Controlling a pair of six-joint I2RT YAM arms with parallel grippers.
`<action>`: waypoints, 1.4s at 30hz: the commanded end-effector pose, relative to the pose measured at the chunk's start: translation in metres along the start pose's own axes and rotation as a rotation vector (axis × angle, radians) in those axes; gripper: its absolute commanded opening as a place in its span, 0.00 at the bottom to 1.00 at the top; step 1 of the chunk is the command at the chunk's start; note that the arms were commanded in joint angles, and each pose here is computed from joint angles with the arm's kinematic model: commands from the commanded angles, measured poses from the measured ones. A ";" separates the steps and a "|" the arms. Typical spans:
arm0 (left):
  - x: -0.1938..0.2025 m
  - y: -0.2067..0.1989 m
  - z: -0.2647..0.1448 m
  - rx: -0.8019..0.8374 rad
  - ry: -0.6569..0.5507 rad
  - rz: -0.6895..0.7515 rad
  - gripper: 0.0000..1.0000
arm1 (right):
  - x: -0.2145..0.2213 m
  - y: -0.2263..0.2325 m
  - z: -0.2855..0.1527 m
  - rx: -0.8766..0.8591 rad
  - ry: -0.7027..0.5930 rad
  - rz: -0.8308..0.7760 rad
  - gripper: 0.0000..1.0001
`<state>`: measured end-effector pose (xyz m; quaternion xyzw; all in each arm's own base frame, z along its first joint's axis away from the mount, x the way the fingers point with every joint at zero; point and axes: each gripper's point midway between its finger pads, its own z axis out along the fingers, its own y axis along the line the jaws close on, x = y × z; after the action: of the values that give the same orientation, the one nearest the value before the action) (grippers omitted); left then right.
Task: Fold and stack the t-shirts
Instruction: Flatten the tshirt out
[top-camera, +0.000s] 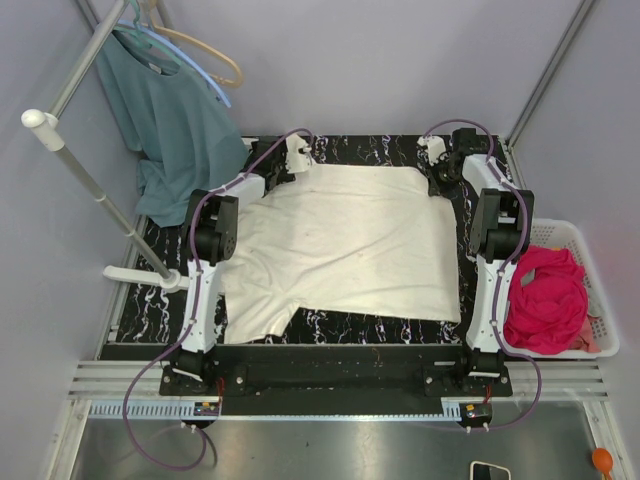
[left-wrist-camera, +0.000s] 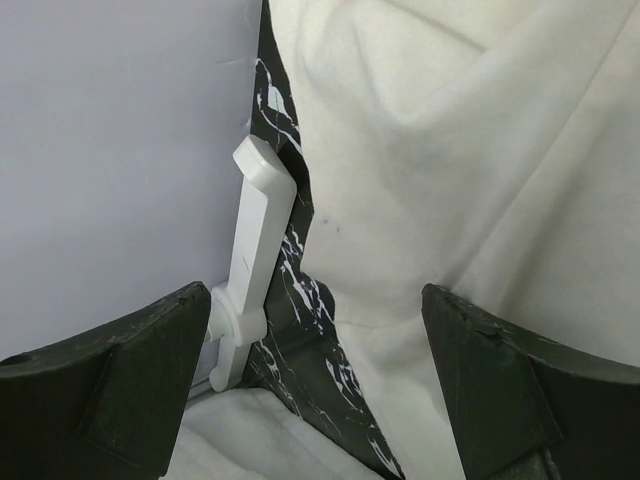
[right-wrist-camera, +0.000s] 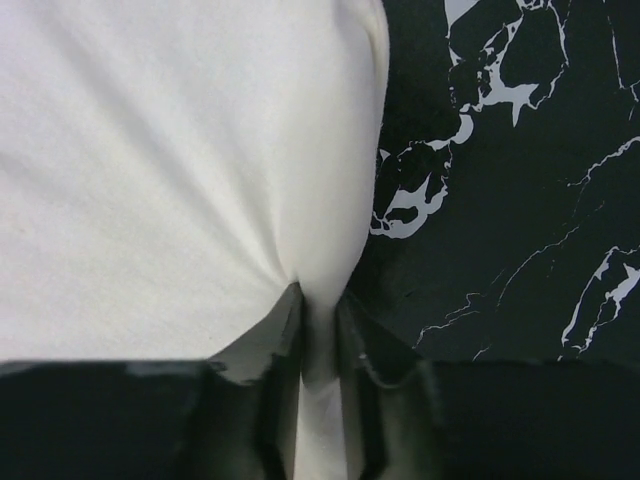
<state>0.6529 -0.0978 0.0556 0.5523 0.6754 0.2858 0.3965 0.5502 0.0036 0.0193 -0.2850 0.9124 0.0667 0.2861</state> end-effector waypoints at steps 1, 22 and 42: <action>0.001 -0.021 -0.008 0.087 0.003 0.006 0.93 | -0.002 -0.008 -0.017 0.051 0.022 -0.021 0.09; -0.011 -0.028 -0.019 0.104 0.009 0.021 0.92 | -0.007 0.097 -0.052 0.137 0.125 -0.275 0.02; -0.006 -0.037 -0.022 0.115 0.027 0.033 0.91 | -0.017 0.119 -0.061 0.178 0.121 -0.269 0.63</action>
<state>0.6365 -0.1114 0.0531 0.5664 0.6724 0.2824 0.3837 0.4465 0.0911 0.0263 -0.3987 0.8930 -0.0465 0.2035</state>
